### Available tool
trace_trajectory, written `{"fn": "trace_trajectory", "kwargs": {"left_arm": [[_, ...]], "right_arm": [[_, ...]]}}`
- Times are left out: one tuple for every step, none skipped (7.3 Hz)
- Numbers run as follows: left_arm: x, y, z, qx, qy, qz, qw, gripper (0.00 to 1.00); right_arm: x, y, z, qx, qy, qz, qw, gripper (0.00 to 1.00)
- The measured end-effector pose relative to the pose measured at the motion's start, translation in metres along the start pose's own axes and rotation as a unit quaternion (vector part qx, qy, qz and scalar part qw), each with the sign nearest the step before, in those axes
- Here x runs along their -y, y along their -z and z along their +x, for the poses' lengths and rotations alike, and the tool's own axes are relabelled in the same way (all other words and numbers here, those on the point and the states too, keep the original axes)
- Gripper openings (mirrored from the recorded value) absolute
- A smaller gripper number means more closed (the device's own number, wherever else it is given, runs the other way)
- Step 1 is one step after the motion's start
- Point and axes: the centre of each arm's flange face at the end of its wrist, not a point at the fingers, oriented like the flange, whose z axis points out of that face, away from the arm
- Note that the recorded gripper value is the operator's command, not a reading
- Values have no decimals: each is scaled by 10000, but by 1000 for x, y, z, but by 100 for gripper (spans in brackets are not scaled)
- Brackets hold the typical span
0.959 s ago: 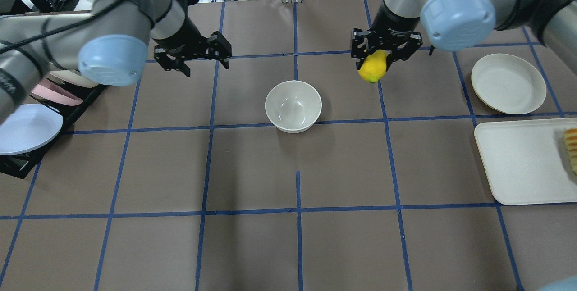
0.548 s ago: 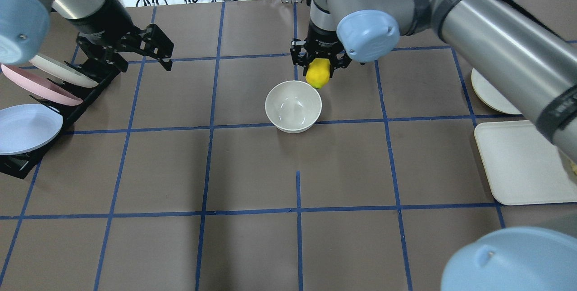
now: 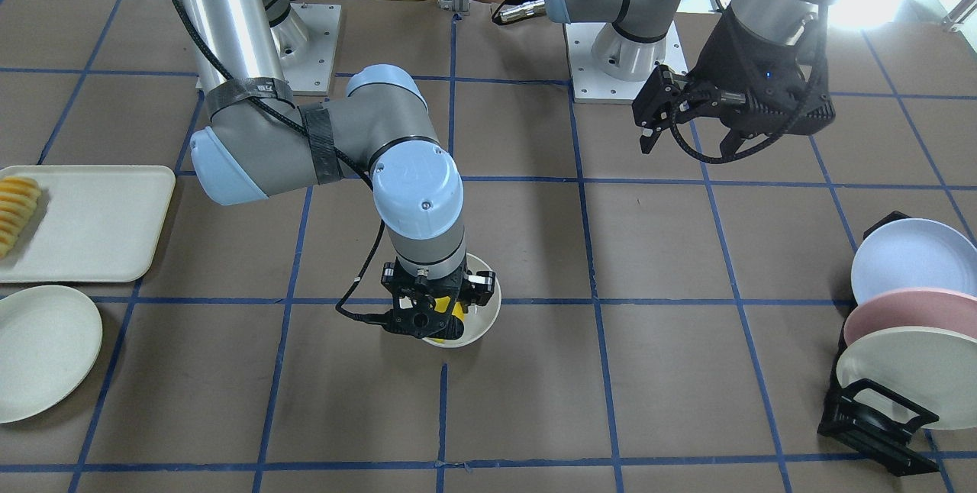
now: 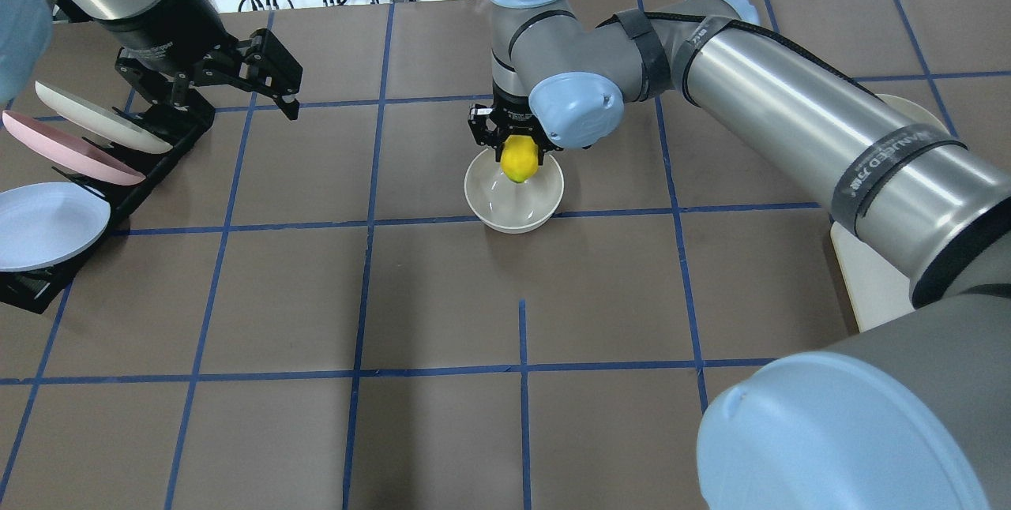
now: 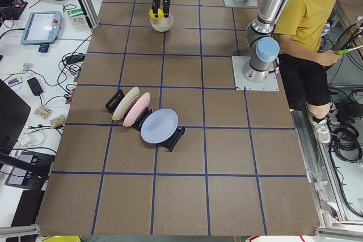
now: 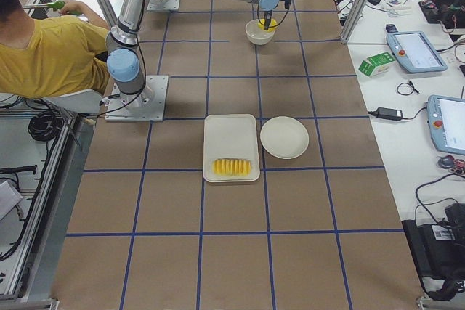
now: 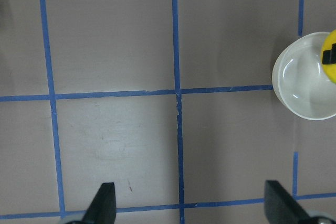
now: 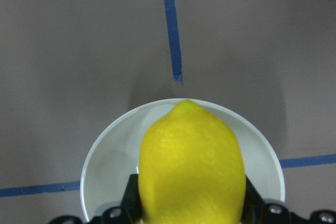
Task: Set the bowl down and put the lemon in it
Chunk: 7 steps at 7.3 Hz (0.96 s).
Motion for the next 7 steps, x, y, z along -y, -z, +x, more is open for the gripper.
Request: {"fn": "trace_trajectory", "kwargs": {"left_arm": [[-7,5,6,11,-41,-10,10000,100],[-12,8,18,31,-153,3,9999,100],[-17,9,29,112,-270,12,9996,100],[-20,8,35,225,-334,7,9992,100],[-22,12,37,297,-370,34,9989,100],[-27,17,38,335,-388,78,9987,100],[-31,21,38,352,-394,120,9985,100]], "right_arm": [[-3,-5,-2,-21,-91,-69,9999,0],[-10,-13,-3,-61,-107,-163,9998,0],[-20,-24,-5,-113,-86,-264,9996,0],[-26,-33,-5,-147,-62,-323,9994,0],[-30,-39,-6,-170,-44,-362,9992,14],[-31,-46,-7,-193,-21,-407,9990,43],[-31,-52,-7,-213,3,-446,9988,74]]}}
